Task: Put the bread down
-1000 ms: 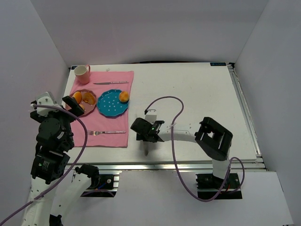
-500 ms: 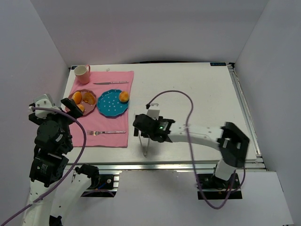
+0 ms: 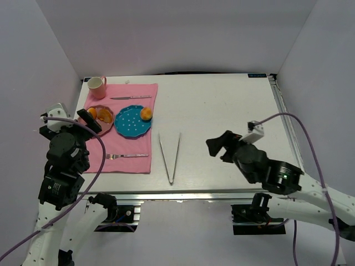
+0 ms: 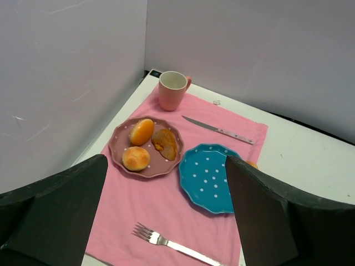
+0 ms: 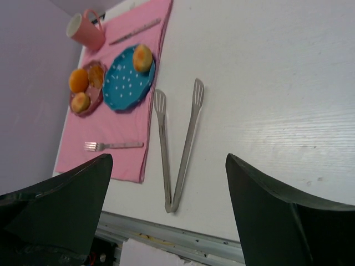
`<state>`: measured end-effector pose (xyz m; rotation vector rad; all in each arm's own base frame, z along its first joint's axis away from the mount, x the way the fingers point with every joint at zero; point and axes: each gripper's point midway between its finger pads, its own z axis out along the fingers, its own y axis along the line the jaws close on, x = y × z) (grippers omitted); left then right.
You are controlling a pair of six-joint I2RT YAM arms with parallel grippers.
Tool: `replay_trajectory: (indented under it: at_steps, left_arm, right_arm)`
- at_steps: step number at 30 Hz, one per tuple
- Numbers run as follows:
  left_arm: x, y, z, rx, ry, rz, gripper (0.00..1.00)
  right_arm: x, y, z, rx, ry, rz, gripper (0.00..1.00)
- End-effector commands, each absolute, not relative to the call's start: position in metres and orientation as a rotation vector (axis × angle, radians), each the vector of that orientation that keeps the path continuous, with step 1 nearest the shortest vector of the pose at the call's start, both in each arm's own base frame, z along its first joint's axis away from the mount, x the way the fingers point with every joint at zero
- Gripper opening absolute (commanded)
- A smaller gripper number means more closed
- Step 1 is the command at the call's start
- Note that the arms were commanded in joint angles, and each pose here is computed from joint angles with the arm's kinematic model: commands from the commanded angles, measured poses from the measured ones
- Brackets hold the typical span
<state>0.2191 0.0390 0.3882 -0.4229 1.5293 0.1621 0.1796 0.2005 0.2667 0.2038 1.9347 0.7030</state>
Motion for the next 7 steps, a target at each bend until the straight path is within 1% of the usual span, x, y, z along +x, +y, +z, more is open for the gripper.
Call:
replay_trajectory:
  at_steps: [1, 3, 7]
  left_arm:
    - [0.224, 0.03, 0.387, -0.422, 1.516, 0.094, 0.98]
    - [0.229, 0.023, 0.382, -0.431, 1.526, 0.049, 0.98]
    - [0.247, -0.018, 0.365, -0.288, 1.597, -0.117, 0.98]
  right_arm:
    - [0.184, 0.163, 0.276, 0.268, 1.84, 0.636, 0.89]
    - [0.184, 0.151, 0.275, 0.287, 1.821, 0.617, 0.89]
    - [0.183, 0.143, 0.268, 0.271, 1.837, 0.561, 0.9]
